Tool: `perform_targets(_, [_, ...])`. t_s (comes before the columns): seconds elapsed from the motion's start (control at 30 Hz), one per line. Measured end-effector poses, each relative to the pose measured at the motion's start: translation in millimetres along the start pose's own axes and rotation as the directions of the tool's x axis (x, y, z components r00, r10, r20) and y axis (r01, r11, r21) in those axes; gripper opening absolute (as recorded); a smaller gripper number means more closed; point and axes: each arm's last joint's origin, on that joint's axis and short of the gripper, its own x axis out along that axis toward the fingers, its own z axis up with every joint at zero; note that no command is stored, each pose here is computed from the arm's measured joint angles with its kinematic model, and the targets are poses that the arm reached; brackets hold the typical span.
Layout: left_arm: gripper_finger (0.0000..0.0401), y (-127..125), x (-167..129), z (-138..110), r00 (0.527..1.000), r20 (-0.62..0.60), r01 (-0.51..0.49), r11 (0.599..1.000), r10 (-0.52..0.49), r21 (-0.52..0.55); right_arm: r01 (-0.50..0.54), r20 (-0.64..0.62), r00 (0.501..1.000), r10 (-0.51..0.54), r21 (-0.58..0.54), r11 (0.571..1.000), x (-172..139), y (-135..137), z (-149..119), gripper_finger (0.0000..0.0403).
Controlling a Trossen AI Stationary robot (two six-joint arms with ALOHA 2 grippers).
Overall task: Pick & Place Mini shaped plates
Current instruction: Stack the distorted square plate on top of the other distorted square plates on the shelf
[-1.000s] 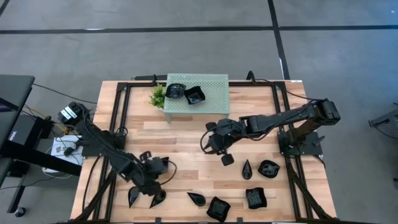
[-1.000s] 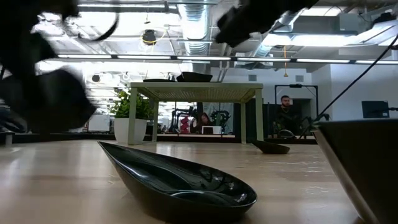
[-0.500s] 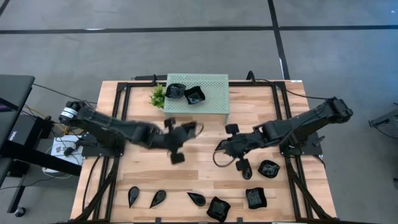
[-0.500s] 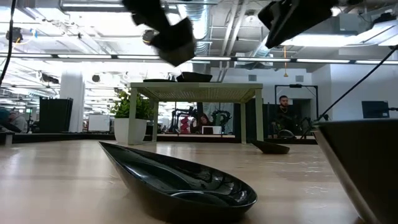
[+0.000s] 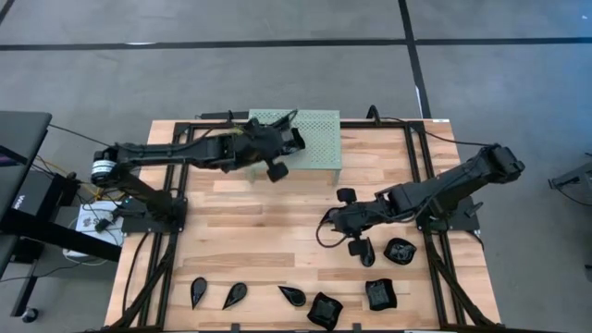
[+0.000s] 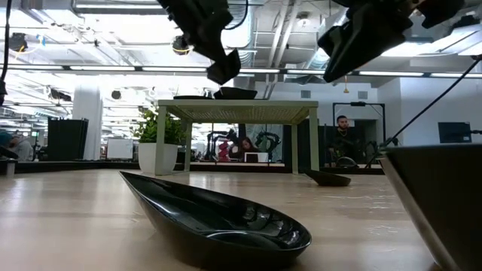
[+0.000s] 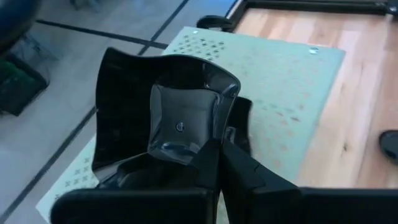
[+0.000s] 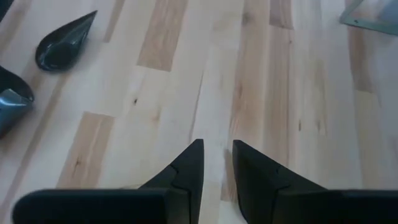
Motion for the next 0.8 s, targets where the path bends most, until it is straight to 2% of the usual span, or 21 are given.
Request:
perform_targets(0.27, [0.0011, 1.7, 9.6, -10.1, 1.0, -0.004, 0.022, 0.999, -0.022, 0.039, -0.01, 0.004, 1.0, 0.01, 0.058, 0.998, -0.6, 3.6, 0.2, 0.0079])
perform_targets(0.4, [0.0013, 1.0, 11.3, -11.8, 1.0, 0.005, 0.02, 0.999, -0.021, 0.028, -0.016, 0.008, 1.0, 0.015, 0.055, 0.998, -1.0, 5.6, 0.4, 0.0079])
perform_targets(0.6, [0.0012, -0.1, 13.8, -8.6, 0.997, 0.081, 0.015, 1.0, -0.014, -0.011, -0.015, 0.01, 1.0, 0.015, 0.057, 0.998, -1.0, 5.3, 0.7, 0.0079])
perform_targets(0.8, [0.004, -1.5, 16.2, -12.3, 0.996, 0.089, 0.013, 1.0, -0.012, -0.006, -0.015, 0.01, 1.0, 0.015, 0.056, 0.998, -0.9, 5.2, 0.6, 0.0079])
